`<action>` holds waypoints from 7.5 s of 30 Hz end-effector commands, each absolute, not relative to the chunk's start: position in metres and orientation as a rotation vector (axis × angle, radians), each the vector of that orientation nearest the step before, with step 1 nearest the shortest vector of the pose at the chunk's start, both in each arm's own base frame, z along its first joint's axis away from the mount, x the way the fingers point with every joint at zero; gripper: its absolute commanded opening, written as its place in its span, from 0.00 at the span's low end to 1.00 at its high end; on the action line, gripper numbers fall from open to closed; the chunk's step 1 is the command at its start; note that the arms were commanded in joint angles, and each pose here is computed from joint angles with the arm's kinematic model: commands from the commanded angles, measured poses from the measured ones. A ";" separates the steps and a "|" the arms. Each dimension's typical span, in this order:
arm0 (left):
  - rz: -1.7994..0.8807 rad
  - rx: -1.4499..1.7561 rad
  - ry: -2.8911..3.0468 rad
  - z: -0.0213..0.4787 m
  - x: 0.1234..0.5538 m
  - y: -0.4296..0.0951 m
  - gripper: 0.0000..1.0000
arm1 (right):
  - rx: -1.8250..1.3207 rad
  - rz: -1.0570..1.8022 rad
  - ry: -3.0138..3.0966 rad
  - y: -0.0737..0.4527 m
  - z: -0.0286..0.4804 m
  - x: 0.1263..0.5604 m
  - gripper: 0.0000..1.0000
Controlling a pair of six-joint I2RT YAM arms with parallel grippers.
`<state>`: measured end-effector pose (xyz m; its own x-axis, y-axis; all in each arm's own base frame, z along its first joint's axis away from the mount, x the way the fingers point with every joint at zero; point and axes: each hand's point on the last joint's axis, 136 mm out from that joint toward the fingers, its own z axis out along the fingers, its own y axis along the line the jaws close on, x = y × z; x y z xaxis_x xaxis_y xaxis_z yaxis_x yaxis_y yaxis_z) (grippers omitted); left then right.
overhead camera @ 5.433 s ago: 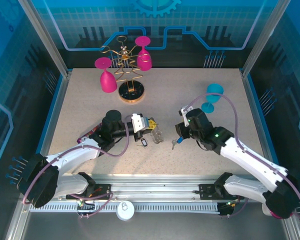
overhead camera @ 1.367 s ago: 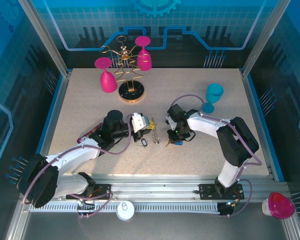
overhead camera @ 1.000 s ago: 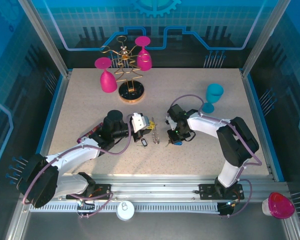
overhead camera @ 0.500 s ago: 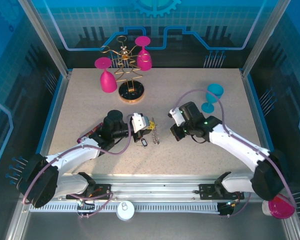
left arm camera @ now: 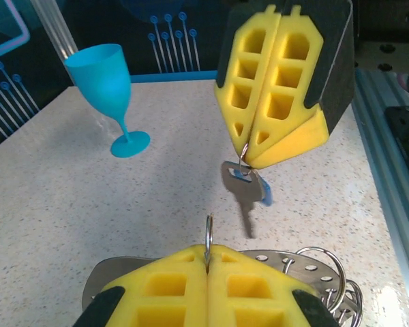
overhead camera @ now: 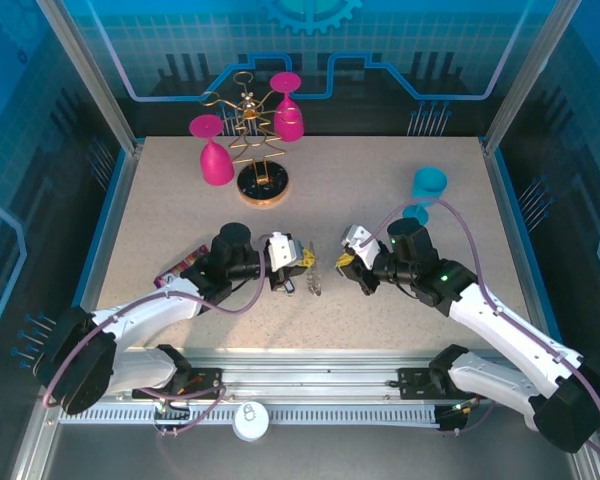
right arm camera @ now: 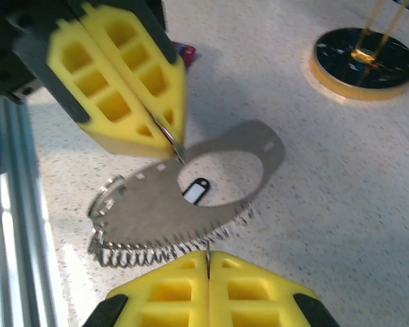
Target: Put the keys on the keyring
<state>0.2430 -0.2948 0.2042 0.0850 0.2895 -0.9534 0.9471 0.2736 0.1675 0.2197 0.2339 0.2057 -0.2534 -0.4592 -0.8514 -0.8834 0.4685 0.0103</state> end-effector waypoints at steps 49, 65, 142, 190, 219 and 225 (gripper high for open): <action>-0.576 1.392 1.199 0.214 0.222 -0.310 0.00 | -0.932 0.785 1.956 0.250 0.219 0.252 0.00; -0.588 1.252 1.138 0.237 0.226 -0.310 0.00 | -0.928 0.826 2.003 0.251 0.214 0.248 0.37; -1.063 1.180 1.046 0.258 0.201 -0.313 0.00 | -1.305 0.856 1.379 0.271 0.259 0.190 0.11; -0.957 1.213 1.066 0.262 0.205 -0.310 0.00 | -1.340 0.773 1.479 0.264 0.260 0.195 0.27; -0.696 1.379 1.241 0.232 0.220 -0.312 0.00 | -1.602 0.596 1.644 0.273 0.257 0.187 0.12; -0.759 1.323 1.095 0.244 0.203 -0.311 0.00 | -1.306 0.701 1.683 0.250 0.267 0.208 0.39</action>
<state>0.2125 -0.3089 0.2199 0.2631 0.2560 -0.9302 0.9400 0.1489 0.3069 0.2033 0.2501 0.2520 -0.0218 -0.5817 -0.8131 -0.9586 0.2432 -0.1483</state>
